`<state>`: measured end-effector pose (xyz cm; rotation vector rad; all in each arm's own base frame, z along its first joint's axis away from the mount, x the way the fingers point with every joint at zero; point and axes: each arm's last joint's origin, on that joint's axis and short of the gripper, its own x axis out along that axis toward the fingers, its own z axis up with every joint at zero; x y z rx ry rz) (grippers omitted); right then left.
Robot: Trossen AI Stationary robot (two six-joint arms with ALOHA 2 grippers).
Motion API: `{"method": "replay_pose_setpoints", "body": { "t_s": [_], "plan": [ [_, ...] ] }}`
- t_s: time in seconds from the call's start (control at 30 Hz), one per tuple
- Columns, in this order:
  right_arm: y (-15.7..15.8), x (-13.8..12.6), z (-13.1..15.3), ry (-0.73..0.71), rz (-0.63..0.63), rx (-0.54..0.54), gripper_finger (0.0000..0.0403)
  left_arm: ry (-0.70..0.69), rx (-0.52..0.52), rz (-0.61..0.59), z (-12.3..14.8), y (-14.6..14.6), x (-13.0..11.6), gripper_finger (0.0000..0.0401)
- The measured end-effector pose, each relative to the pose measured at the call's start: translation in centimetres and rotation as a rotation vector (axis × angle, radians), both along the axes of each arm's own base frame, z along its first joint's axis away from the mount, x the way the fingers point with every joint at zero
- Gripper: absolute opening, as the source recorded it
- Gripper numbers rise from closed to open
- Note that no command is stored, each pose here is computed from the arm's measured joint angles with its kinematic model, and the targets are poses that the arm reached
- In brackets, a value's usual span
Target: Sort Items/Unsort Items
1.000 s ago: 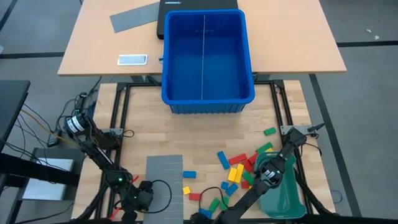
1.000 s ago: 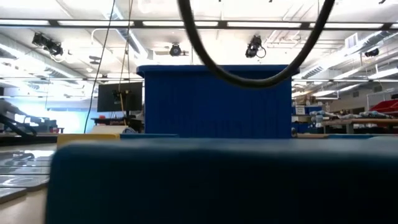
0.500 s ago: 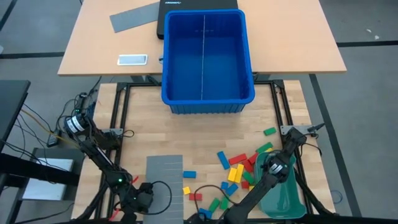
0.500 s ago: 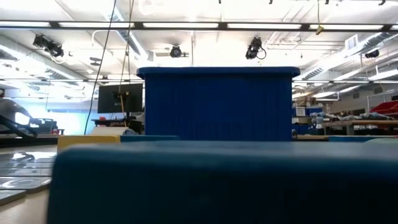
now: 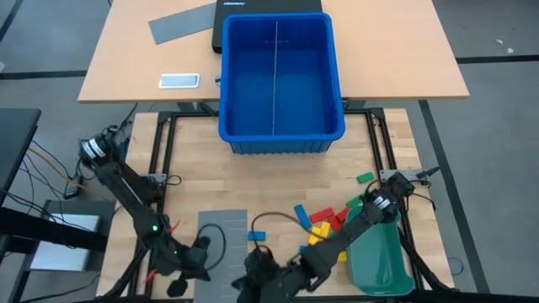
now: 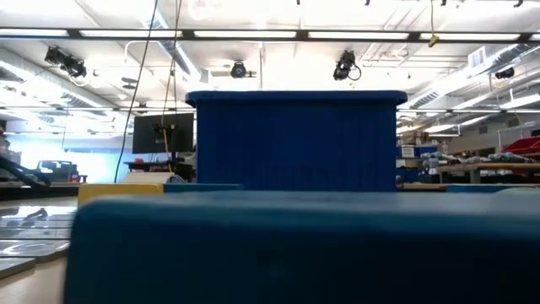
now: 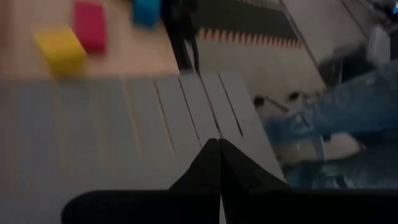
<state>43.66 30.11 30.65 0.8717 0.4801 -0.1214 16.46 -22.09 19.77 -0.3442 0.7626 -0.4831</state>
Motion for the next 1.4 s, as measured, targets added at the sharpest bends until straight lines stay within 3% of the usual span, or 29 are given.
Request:
{"method": "replay_pose_setpoints", "body": {
  "t_s": [0.27,0.4,0.53,0.7,0.83,1.0,1.4],
  "plan": [
    [-6.3,-0.5,4.1,0.078,0.080,-0.315,0.0003,-0.077,-0.008,0.135,4.2,4.7,0.0,0.0000],
    [-9.9,0.1,5.6,0.086,0.142,-0.402,0.0002,-0.056,-0.010,0.219,5.4,7.2,-0.6,0.0000],
    [-13.8,1.4,5.4,0.139,0.216,-0.427,0.0002,0.058,0.042,0.283,5.0,8.8,-1.5,0.0000],
    [-18.3,3.1,2.9,0.265,0.281,-0.440,0.0005,0.246,0.103,0.376,3.2,9.9,-2.5,0.0000],
    [-21.4,3.8,0.1,0.392,0.284,-0.406,0.0010,0.313,0.078,0.433,1.6,10.2,-2.8,0.0000],
    [-23.3,4.4,-4.2,0.455,0.343,-0.323,0.0026,0.332,0.038,0.405,-0.9,10.3,-3.1,0.0000],
    [-25.0,4.4,-12.0,0.437,0.363,-0.217,0.0142,0.393,-0.033,0.492,-6.1,11.8,-4.4,0.0000]
  ]
}}
